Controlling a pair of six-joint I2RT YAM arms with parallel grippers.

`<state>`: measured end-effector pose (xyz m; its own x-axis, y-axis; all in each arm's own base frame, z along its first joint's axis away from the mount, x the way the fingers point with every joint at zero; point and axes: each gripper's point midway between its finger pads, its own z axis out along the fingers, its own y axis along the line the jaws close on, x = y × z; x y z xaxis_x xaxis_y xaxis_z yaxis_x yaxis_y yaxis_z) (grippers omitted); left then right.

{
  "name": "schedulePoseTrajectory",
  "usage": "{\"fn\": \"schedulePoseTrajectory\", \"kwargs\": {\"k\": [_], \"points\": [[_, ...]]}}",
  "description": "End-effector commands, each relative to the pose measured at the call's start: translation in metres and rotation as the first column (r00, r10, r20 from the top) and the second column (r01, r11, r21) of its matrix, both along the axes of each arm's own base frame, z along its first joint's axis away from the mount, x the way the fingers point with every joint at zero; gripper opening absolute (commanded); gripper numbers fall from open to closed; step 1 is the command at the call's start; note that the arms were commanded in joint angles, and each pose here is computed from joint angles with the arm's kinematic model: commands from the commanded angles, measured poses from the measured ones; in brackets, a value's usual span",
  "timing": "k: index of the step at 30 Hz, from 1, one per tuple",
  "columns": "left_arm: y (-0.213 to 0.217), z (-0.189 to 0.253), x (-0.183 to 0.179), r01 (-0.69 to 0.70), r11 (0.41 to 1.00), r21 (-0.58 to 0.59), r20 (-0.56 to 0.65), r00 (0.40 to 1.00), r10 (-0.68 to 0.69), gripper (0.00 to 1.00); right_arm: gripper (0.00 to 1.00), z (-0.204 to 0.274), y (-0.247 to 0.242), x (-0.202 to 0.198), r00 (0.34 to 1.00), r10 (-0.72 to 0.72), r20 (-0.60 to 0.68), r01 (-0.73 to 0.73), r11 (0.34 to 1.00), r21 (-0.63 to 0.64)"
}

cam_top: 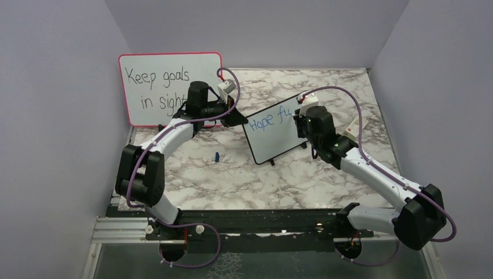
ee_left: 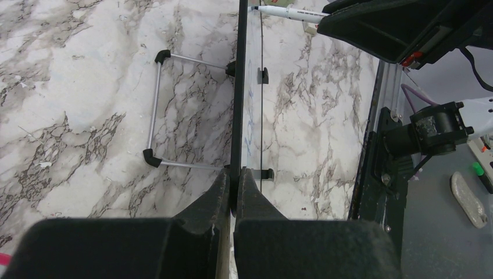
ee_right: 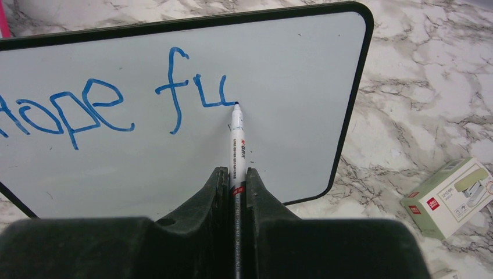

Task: Write a sentence on the whiteboard

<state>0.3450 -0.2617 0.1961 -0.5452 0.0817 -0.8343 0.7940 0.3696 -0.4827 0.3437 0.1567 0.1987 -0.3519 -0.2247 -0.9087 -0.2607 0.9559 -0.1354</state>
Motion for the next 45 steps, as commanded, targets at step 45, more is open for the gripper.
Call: {"fn": "schedulePoseTrajectory", "kwargs": {"k": [45], "points": [[-0.001, -0.020, -0.008, 0.037, 0.999, 0.040, -0.057, 0.998, -0.034, 0.00, 0.01, 0.022, -0.012, 0.022, 0.998, -0.016, 0.065, 0.014, 0.999, 0.036]]}}
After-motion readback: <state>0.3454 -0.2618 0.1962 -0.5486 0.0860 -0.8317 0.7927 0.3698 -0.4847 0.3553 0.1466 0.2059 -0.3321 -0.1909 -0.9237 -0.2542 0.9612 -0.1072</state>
